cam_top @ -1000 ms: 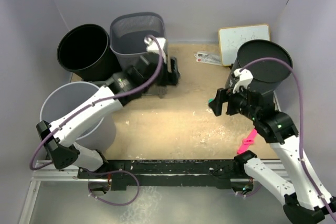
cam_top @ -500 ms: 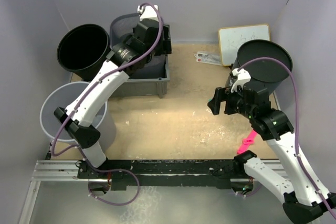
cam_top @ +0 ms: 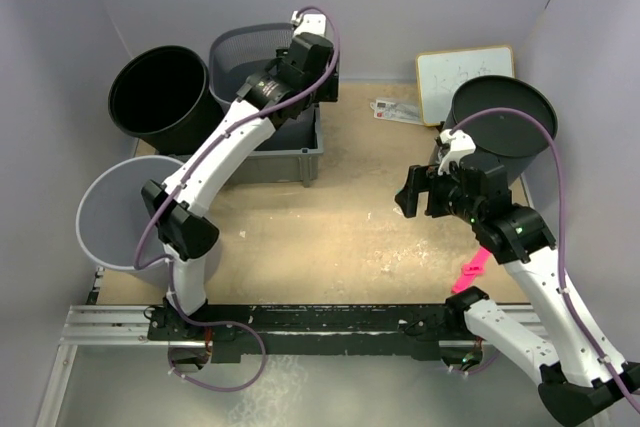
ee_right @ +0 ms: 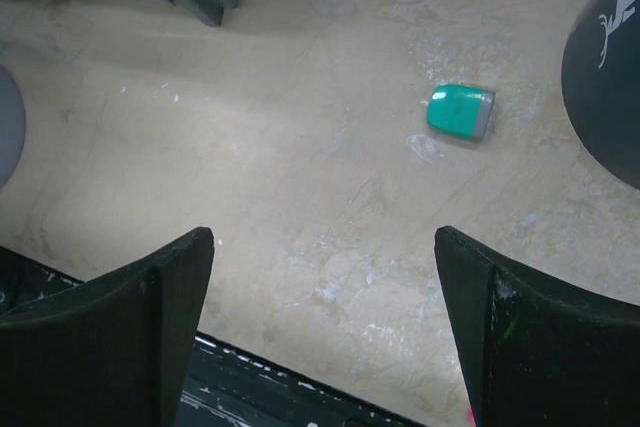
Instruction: Turn the large container upside down
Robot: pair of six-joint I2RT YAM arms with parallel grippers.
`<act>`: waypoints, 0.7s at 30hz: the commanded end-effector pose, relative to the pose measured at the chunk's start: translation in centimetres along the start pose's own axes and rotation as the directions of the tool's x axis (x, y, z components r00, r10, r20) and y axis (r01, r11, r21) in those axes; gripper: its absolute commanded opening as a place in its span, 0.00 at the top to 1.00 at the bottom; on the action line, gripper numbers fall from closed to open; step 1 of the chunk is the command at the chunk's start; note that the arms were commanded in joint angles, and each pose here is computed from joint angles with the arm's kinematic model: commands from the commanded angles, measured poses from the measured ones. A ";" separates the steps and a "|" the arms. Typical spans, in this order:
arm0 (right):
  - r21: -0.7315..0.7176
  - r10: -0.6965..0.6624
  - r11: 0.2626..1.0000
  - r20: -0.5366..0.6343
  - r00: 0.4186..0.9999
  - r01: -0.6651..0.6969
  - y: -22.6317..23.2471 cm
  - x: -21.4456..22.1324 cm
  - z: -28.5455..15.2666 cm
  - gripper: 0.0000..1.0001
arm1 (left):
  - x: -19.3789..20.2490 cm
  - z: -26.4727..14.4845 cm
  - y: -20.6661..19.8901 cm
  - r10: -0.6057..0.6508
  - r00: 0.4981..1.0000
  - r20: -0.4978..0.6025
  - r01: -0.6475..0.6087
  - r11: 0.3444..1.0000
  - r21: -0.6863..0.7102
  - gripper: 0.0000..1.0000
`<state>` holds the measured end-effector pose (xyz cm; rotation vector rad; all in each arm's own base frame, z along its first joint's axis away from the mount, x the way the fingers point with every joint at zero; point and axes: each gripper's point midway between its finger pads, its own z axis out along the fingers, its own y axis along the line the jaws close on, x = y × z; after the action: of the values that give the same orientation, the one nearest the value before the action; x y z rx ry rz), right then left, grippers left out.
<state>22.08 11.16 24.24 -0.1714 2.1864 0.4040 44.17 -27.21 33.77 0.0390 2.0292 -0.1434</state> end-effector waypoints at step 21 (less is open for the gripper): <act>-0.042 0.013 0.999 0.001 1.000 -0.012 0.9 -0.7 3.4 0.07 | 6.1 -17.8 19.3 -0.079 0.997 0.016 0.075 0.834 -0.546 0.30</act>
<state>24.05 12.55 21.82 -0.1902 2.2518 0.4162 30.51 -9.87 39.54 -0.2928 1.9394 0.2172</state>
